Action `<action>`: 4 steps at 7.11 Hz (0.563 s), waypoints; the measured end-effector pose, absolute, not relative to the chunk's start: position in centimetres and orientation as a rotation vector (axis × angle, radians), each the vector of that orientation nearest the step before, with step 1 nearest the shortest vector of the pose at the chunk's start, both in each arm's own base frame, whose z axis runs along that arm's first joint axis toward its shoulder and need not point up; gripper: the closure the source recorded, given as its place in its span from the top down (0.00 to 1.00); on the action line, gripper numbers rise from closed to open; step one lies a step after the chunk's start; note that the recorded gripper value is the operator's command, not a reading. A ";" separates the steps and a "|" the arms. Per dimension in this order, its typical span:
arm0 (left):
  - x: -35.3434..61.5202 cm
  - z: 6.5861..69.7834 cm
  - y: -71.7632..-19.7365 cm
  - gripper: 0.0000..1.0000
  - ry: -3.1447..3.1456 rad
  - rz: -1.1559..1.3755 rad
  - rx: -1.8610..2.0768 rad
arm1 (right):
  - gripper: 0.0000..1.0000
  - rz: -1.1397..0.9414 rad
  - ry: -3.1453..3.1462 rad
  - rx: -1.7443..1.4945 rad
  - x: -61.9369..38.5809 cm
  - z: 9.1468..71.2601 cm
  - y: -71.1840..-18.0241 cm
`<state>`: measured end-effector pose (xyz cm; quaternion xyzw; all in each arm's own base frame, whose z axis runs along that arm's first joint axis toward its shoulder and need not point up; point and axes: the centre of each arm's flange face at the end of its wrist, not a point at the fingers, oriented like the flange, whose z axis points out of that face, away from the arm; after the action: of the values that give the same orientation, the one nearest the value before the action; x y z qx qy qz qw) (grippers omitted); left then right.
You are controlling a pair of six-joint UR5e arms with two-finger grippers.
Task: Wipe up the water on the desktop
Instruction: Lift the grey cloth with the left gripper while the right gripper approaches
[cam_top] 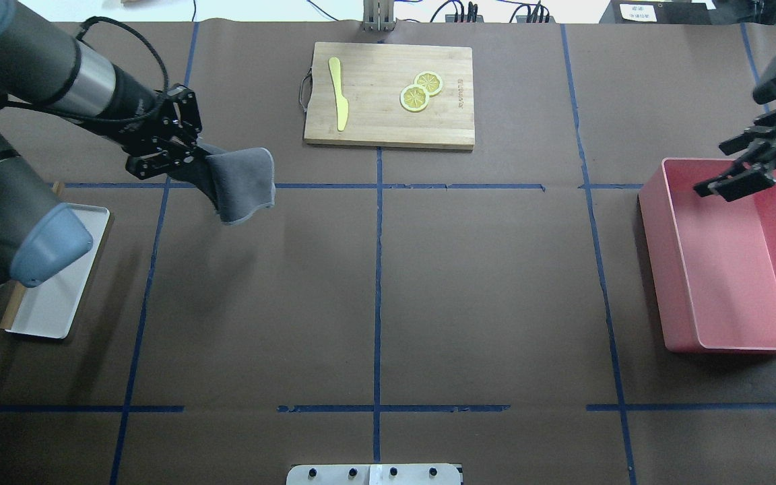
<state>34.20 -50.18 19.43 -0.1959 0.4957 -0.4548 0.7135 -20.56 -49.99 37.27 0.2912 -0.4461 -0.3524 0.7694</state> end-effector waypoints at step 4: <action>36.6 11.9 -49.1 0.06 1.148 -1.149 -0.575 | 1.00 -0.824 -1.077 0.716 -34.8 23.4 -46.9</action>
<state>36.56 -49.07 11.94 -0.2532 0.5058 -0.5059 0.6513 -34.82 -46.93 23.37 0.3237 -0.4872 -0.3729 0.7202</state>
